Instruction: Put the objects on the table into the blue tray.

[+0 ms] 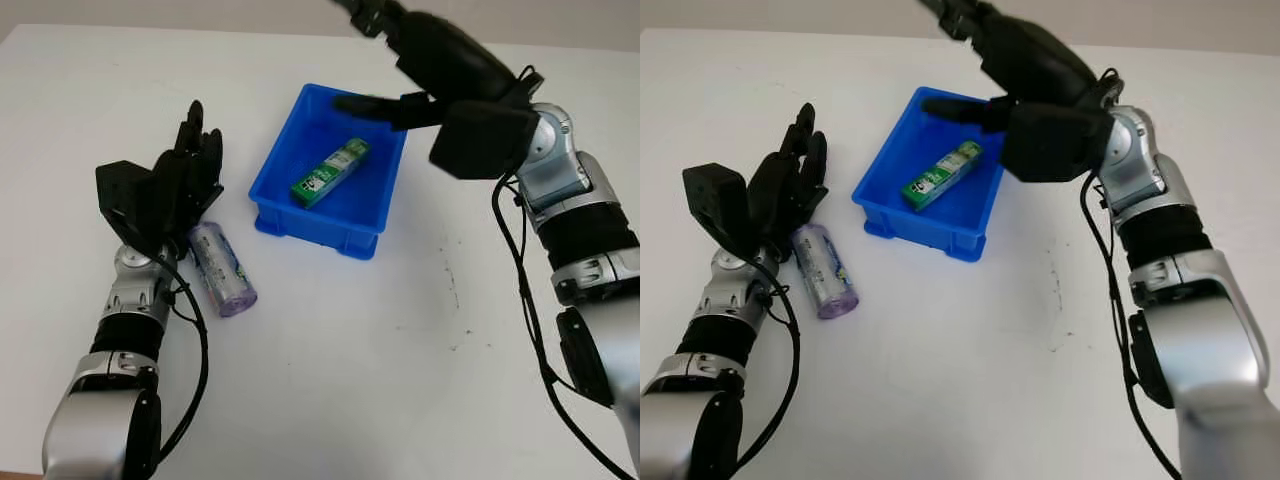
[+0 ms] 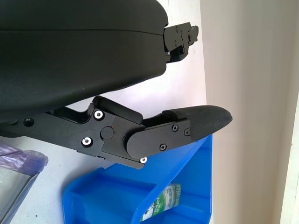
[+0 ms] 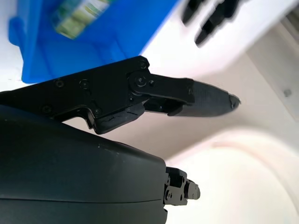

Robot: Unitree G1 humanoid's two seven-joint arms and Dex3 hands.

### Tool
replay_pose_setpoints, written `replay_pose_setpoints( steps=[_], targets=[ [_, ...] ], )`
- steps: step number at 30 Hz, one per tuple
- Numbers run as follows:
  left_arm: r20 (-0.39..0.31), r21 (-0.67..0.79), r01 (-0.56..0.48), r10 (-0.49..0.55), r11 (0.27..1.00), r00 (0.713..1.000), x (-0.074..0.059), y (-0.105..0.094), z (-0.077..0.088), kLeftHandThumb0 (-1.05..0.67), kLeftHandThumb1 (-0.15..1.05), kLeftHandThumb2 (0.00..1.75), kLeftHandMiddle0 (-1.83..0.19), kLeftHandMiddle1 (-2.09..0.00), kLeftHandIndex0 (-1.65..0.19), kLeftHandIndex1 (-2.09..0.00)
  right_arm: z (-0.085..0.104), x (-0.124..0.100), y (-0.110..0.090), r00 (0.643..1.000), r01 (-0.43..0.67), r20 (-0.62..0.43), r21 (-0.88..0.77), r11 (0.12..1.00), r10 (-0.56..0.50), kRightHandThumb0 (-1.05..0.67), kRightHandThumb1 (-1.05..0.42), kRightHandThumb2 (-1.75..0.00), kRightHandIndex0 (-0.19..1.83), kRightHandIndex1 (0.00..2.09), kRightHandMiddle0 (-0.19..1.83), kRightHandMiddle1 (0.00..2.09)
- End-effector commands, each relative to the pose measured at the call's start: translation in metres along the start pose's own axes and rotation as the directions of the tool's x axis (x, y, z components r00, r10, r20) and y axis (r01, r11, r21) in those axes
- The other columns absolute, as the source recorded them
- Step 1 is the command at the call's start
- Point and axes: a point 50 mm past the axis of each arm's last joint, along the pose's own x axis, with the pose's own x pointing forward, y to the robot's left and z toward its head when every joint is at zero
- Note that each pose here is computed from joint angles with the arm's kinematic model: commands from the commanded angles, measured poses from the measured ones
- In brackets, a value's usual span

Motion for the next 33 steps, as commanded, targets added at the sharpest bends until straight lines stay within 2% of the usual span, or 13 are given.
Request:
replay_pose_setpoints(
  steps=[1, 6, 9, 11, 14, 23, 26, 33],
  targets=[
    [0.01, 0.006, 0.006, -0.006, 1.0, 1.0, 0.002, 0.0, 0.002, -0.72, 1.05, 0.66, 0.19, -0.05, 0.19, -0.05, -0.003, -0.007, -0.005, 0.997, 0.083, -0.017, 0.049, 0.995, -0.082, -0.83, -1.05, -0.79, -0.17, 0.03, -0.15, 0.03],
    [0.011, -0.001, 0.005, -0.005, 1.0, 1.0, 0.001, 0.002, 0.003, -0.73, 1.05, 0.65, 0.19, -0.05, 0.18, -0.05, -0.029, -0.035, -0.008, 0.958, 0.249, -0.2, 0.243, 0.937, -0.203, -0.9, -1.05, -0.79, -0.19, 0.0, -0.19, 0.01],
    [0.013, 0.009, 0.004, -0.004, 1.0, 1.0, 0.001, 0.004, 0.003, -0.73, 1.05, 0.65, 0.18, -0.05, 0.17, -0.06, -0.044, -0.053, -0.004, 0.934, 0.285, -0.308, 0.33, 0.9, -0.183, -0.87, -1.05, -0.81, -0.19, 0.0, -0.19, 0.0],
    [0.02, 0.018, 0.001, -0.002, 1.0, 1.0, 0.001, 0.006, 0.004, -0.72, 1.05, 0.65, 0.18, -0.05, 0.17, -0.06, -0.057, -0.073, 0.004, 0.894, 0.335, -0.415, 0.363, 0.87, -0.172, -0.84, -1.05, -0.82, -0.19, 0.0, -0.19, 0.0],
    [0.017, 0.013, -0.001, 0.001, 1.0, 1.0, 0.001, 0.007, 0.005, -0.73, 1.05, 0.65, 0.18, -0.06, 0.17, -0.06, -0.062, -0.093, 0.012, 0.848, 0.398, -0.501, 0.385, 0.833, -0.173, -0.81, -1.05, -0.82, -0.19, 0.0, -0.19, 0.0],
    [0.018, 0.012, 0.003, -0.003, 1.0, 1.0, 0.003, 0.008, 0.007, -0.71, 1.05, 0.64, 0.17, -0.06, 0.17, -0.06, -0.065, -0.122, 0.019, 0.773, 0.549, -0.576, 0.397, 0.735, -0.266, -0.81, -1.05, -0.82, -0.19, 0.0, -0.19, 0.0],
    [0.017, 0.012, 0.004, -0.004, 1.0, 1.0, 0.004, 0.008, 0.008, -0.71, 1.05, 0.64, 0.17, -0.05, 0.17, -0.05, -0.065, -0.124, 0.021, 0.755, 0.577, -0.595, 0.401, 0.712, -0.277, -0.8, -1.05, -0.83, -0.19, 0.0, -0.19, 0.0],
    [0.042, 0.059, 0.016, -0.019, 0.998, 0.999, 0.003, 0.01, 0.012, -0.7, 1.05, 0.67, 0.18, -0.05, 0.18, -0.05, -0.061, -0.121, 0.027, 0.767, 0.561, -0.59, 0.428, 0.709, -0.252, -0.75, -1.05, -0.86, -0.19, 0.0, -0.19, 0.0]
  ],
)
